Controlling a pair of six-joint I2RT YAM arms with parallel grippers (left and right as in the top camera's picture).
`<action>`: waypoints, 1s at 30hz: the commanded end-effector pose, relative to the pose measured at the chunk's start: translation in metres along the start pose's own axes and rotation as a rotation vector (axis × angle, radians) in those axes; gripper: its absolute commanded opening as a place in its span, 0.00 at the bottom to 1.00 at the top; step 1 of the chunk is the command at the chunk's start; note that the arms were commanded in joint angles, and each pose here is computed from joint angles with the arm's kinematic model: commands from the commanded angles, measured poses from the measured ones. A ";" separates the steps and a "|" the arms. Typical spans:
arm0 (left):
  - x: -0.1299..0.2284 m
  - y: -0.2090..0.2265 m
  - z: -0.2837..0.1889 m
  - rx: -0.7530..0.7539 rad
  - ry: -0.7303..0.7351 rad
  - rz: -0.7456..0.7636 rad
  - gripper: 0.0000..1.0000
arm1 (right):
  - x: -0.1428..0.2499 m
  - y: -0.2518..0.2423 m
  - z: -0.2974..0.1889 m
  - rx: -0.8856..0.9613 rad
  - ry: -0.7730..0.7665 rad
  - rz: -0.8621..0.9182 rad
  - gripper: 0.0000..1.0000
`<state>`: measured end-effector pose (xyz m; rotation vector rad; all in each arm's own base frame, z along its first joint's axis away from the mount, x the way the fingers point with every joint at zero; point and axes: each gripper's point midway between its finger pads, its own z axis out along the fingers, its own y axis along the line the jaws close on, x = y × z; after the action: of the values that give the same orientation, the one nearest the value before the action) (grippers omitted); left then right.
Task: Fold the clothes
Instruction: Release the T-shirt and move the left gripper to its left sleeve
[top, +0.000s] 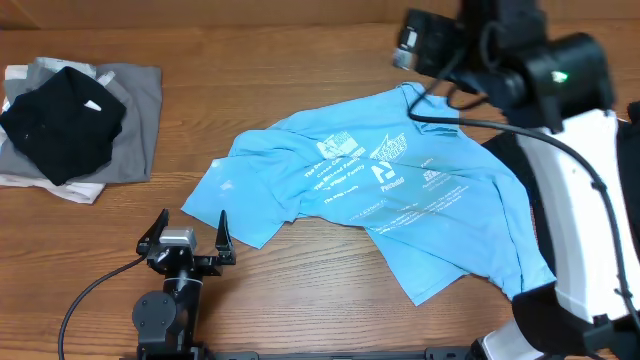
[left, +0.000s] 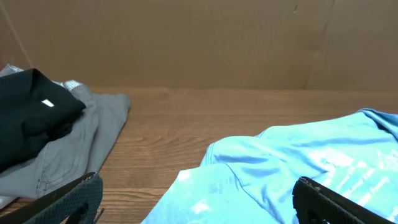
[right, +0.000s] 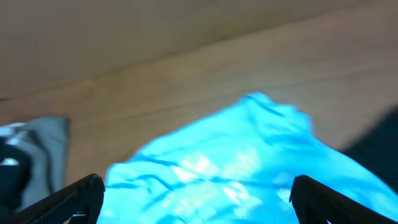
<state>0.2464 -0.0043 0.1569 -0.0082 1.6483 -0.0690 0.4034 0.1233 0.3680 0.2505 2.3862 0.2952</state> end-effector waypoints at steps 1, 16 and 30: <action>0.000 -0.001 0.000 0.006 -0.006 0.023 1.00 | 0.004 -0.041 0.003 0.150 0.036 0.016 1.00; 0.000 0.007 0.000 -0.042 -0.003 0.037 1.00 | 0.024 -0.121 -0.006 0.338 0.146 0.377 1.00; -0.070 -0.036 -0.015 0.203 -0.267 0.040 1.00 | 0.040 -0.113 -0.003 0.305 0.225 0.414 1.00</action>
<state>0.2428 -0.0227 0.2110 0.1053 1.4253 -0.1242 0.3637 0.0175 0.3168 0.8700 2.5667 0.0977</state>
